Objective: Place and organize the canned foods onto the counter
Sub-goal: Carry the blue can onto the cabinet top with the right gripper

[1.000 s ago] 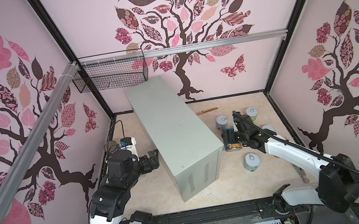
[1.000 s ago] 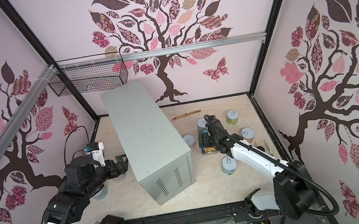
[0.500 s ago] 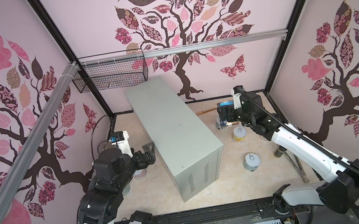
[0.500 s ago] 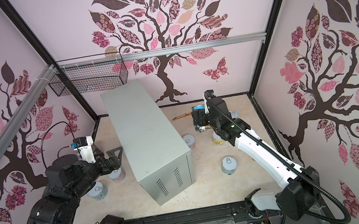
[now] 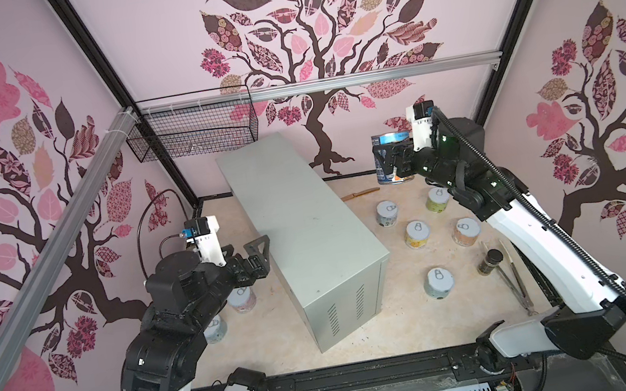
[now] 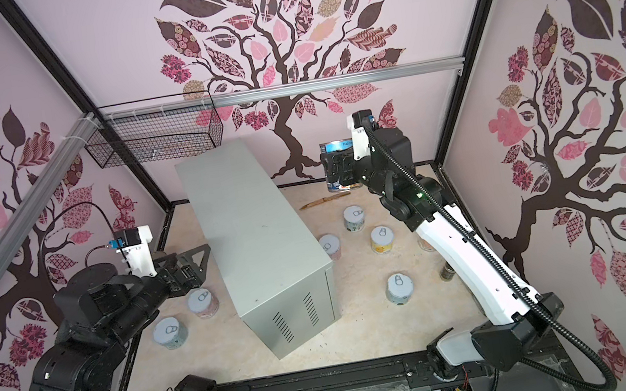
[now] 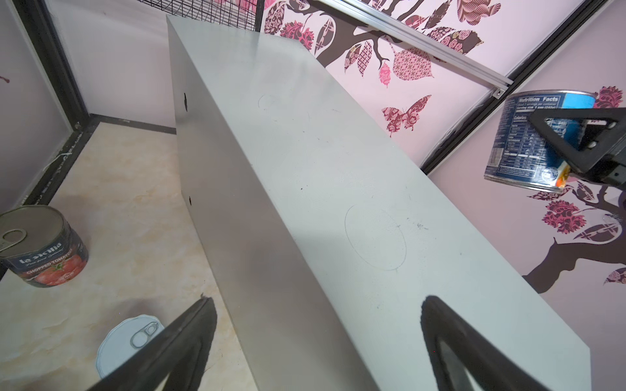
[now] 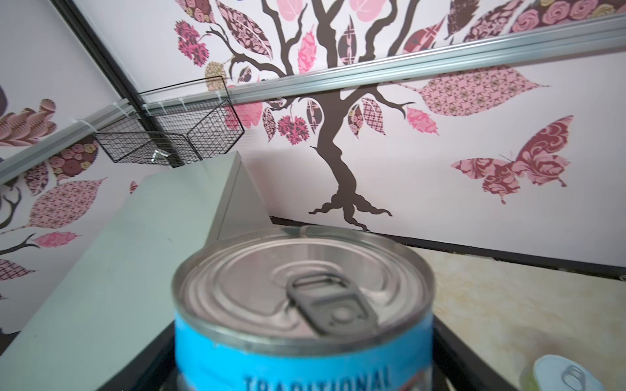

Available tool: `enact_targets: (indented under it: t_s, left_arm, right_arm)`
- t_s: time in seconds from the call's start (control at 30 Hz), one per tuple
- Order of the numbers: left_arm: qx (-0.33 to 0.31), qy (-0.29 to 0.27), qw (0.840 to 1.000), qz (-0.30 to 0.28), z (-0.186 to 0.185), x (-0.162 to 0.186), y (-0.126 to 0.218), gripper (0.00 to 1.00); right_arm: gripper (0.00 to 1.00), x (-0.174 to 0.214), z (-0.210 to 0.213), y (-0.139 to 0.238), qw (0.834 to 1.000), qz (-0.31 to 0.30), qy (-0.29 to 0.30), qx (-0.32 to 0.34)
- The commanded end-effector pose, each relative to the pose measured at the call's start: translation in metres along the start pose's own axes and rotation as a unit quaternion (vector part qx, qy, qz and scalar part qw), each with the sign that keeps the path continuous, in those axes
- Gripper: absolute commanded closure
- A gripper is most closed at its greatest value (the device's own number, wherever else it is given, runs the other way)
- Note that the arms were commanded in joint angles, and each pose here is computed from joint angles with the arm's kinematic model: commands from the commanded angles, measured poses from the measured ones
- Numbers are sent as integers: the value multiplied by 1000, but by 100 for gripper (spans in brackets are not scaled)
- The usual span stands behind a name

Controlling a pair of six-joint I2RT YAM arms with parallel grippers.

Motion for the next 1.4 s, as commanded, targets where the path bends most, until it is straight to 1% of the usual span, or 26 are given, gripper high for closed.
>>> enact_targets:
  t_s: [0.0,0.1,0.3,0.43,0.6,0.7,0.83,0.87,1.0,1.1,1.2,1.37]
  left_arm:
    - [26,2,999,-20,-12,-12,6,2]
    - [30,4,999,-25,-13,-15,5,2]
    - [29,6,999,-29,-13,-15,1,2]
    - [27,5,999,-38,-11,-15,1,2]
    - [29,3,998,-48,-10,-15,1,2]
    - [28,4,998,-49,-9,-14,0,2]
    - [34,3,998,-49,-9,-13,-1,2]
    - [38,4,998,-48,-9,-12,-2,2]
    - [37,4,998,-41,-8,-10,-8,2]
    - [36,1,998,-42,-8,-10,-10,3]
    - [39,0,998,-43,-9,-11,-12,3]
    - [41,-5,998,-40,-10,-11,-15,4]
  right_arm:
    - [100,-56,14,14,991,-113,18,-67]
    - [100,-66,26,12,981,-145,19,-126]
    - [100,-83,46,10,962,-194,27,-191]
    - [100,-88,64,5,945,-218,28,-242]
    - [100,-86,103,-5,922,-254,51,-289]
    - [100,-86,114,-9,905,-278,45,-319]
    - [100,-76,125,-10,878,-321,70,-348]
    - [100,-73,126,-12,874,-327,70,-352]
    - [100,-66,132,-27,867,-321,60,-376]
    - [100,-58,135,-43,866,-311,46,-390]
    - [100,-52,138,-53,860,-314,38,-400]
    - [100,-43,146,-73,848,-312,54,-425]
Point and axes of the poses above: each gripper's point midway between its finger pads, its own y axis back along the fingers, its own z axis along the line the jaws close on, x = y × z, the point moved 7 cm from there along y, back along the fingers, and after that the axes turned 14 degrees about y, right-handed, at the moved point
